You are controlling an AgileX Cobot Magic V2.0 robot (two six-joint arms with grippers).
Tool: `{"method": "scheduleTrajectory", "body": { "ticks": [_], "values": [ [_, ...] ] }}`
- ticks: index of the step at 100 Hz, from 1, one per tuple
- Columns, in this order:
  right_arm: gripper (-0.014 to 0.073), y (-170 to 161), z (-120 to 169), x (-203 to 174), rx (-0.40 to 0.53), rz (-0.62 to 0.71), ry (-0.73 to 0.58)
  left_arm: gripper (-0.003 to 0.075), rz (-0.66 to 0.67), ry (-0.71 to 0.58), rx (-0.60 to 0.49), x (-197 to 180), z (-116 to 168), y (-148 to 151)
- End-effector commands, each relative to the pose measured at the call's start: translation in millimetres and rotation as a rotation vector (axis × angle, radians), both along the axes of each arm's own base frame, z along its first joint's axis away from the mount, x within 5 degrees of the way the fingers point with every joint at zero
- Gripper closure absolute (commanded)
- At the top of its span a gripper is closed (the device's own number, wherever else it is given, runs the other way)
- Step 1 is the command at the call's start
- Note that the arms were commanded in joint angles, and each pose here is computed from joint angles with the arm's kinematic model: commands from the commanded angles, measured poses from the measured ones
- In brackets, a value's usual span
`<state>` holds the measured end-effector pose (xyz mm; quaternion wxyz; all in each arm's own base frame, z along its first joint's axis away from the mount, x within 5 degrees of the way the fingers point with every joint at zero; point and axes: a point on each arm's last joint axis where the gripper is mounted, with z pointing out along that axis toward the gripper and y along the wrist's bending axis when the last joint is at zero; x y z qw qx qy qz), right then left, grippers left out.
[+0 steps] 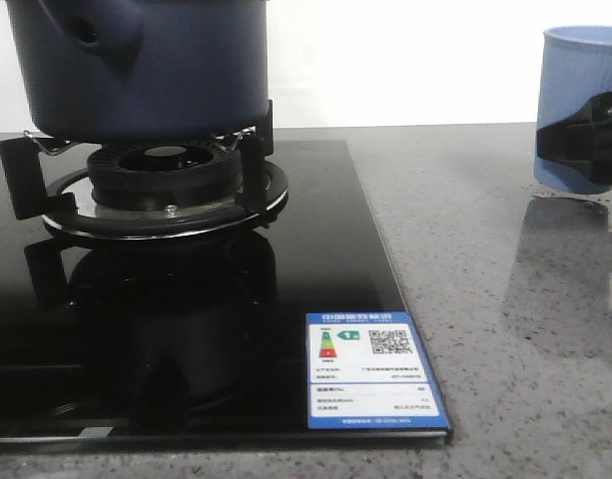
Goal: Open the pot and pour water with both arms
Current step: 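Open the right gripper and release the cup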
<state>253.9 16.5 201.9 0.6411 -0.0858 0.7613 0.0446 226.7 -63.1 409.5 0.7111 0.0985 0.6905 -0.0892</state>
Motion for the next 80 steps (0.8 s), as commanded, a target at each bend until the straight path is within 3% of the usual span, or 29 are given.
{"method": "scheduleTrajectory", "body": {
  "ticks": [1,22,43,66,80],
  "values": [
    [0.0181,0,19,2,0.017,0.006,-0.131,0.0332,0.029,-0.17,-0.052,-10,29,6],
    [-0.0016,-1,15,2,0.011,-0.002,-0.079,0.0332,0.029,-0.17,-0.052,-10,29,6],
    [-0.002,-1,16,-3,0.01,-0.004,-0.079,0.0332,0.029,-0.17,-0.052,-10,29,6],
    [-0.0019,-1,12,-38,0.025,-0.011,-0.065,0.0332,0.029,-0.17,-0.052,-10,29,6],
    [-0.0019,-3,5,-63,0.136,-0.046,-0.041,0.0332,0.02,-0.17,-0.054,-11,29,4]
  ]
}}
